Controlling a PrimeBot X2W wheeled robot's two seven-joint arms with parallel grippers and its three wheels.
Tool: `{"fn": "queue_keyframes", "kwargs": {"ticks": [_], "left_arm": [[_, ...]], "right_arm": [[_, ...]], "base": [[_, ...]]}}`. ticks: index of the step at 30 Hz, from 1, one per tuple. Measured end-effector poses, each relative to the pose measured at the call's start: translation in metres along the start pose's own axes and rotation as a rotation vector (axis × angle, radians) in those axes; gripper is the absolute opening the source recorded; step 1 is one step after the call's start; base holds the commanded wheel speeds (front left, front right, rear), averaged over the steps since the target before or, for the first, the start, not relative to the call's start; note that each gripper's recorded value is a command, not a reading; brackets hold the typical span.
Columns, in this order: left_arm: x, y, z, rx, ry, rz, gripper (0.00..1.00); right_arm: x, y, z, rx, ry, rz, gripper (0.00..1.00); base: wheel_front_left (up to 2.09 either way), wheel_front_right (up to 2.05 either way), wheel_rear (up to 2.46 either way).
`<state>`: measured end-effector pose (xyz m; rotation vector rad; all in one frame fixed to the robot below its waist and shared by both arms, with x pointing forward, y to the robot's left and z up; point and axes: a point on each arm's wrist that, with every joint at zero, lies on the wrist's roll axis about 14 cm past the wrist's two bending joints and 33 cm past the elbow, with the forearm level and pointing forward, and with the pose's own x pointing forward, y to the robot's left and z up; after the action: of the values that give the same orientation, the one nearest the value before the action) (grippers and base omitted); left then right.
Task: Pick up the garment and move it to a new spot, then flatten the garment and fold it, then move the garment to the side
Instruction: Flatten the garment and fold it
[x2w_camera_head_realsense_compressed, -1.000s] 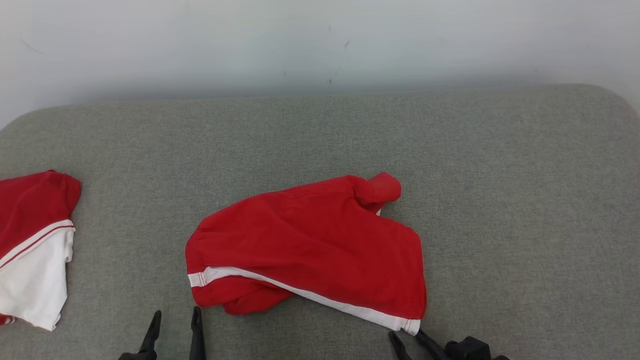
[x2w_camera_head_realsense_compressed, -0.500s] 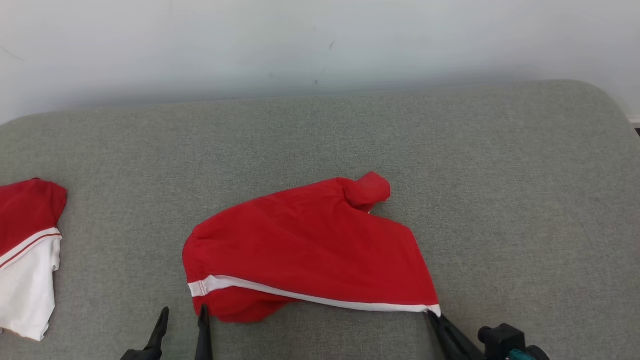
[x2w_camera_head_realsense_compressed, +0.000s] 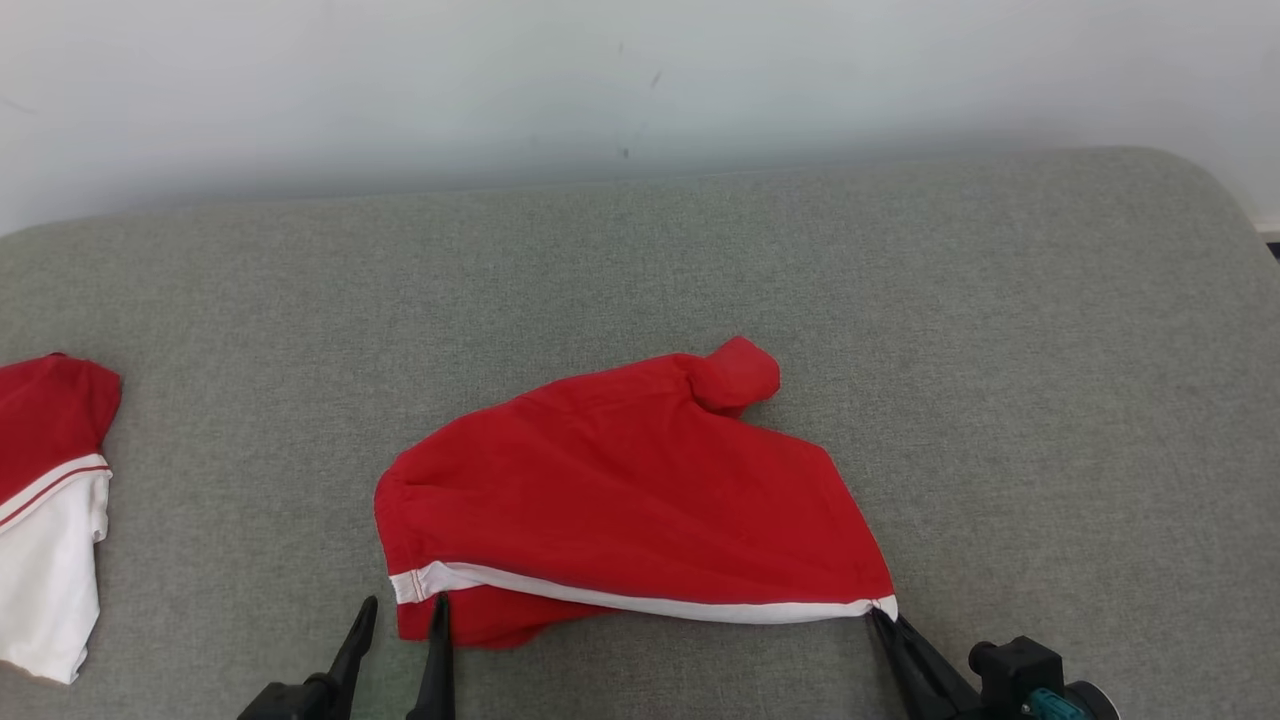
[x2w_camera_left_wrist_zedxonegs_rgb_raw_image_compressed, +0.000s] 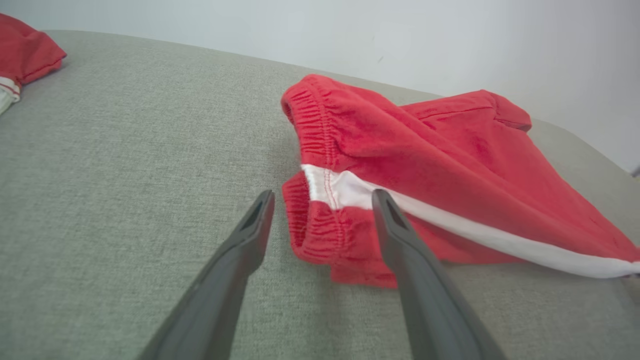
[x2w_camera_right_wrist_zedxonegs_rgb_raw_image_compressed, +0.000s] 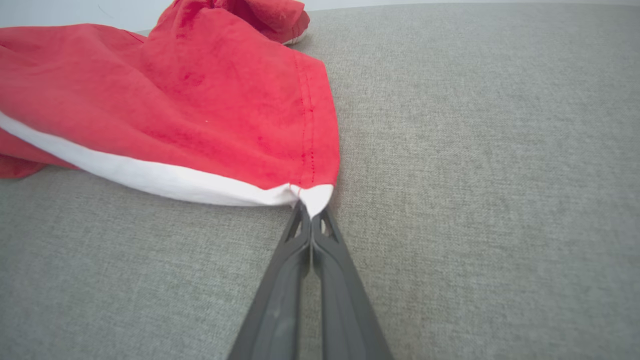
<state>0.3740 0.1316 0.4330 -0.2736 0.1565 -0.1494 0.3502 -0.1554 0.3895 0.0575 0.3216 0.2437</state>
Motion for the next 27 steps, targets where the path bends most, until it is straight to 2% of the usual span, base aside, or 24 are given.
{"fn": "queue_keyframes", "kwargs": {"ticks": [2,5,6,7,8,16,17,19,20,27], "left_arm": [[0.003,-0.001,0.002,-0.002,-0.004,-0.007,1.00],[0.005,-0.002,0.002,-0.006,-0.004,-0.009,0.81],[0.005,-0.001,0.001,-0.008,-0.002,-0.008,0.84],[0.006,-0.001,0.001,-0.009,0.000,-0.007,0.95],[0.007,-0.001,0.000,-0.008,0.002,-0.007,1.00],[0.014,-0.003,-0.006,-0.002,0.024,-0.018,1.00],[0.014,-0.003,-0.007,-0.002,0.027,-0.017,0.86],[0.014,-0.003,-0.008,0.001,0.033,-0.018,0.09],[0.015,-0.003,-0.008,0.001,0.032,-0.019,0.00],[0.020,-0.001,0.012,0.020,-0.029,-0.015,0.00]], "right_arm": [[0.000,0.001,0.000,-0.001,0.001,0.001,0.00],[0.000,0.001,0.000,0.001,0.001,0.000,0.00],[0.001,0.000,0.000,0.001,0.001,0.000,0.00],[0.001,0.000,0.000,0.001,0.000,-0.001,0.00],[0.001,0.000,0.000,0.002,0.000,-0.001,0.00],[0.002,0.001,0.001,0.003,-0.003,0.001,0.00],[0.002,0.001,0.001,0.002,-0.004,0.002,0.00],[0.003,0.001,0.002,0.003,-0.005,0.002,0.00],[0.003,0.002,0.002,0.003,-0.004,0.004,0.00],[0.005,0.001,0.007,0.017,-0.022,0.000,0.00]], "base": [[0.00,0.00,0.00],[0.00,0.00,0.00],[0.00,0.00,0.00],[0.00,0.00,0.00],[0.00,0.00,0.00],[0.00,0.00,0.00],[0.00,0.00,0.00],[0.00,0.00,0.00],[0.00,0.00,0.00],[0.00,0.00,0.00]]}}
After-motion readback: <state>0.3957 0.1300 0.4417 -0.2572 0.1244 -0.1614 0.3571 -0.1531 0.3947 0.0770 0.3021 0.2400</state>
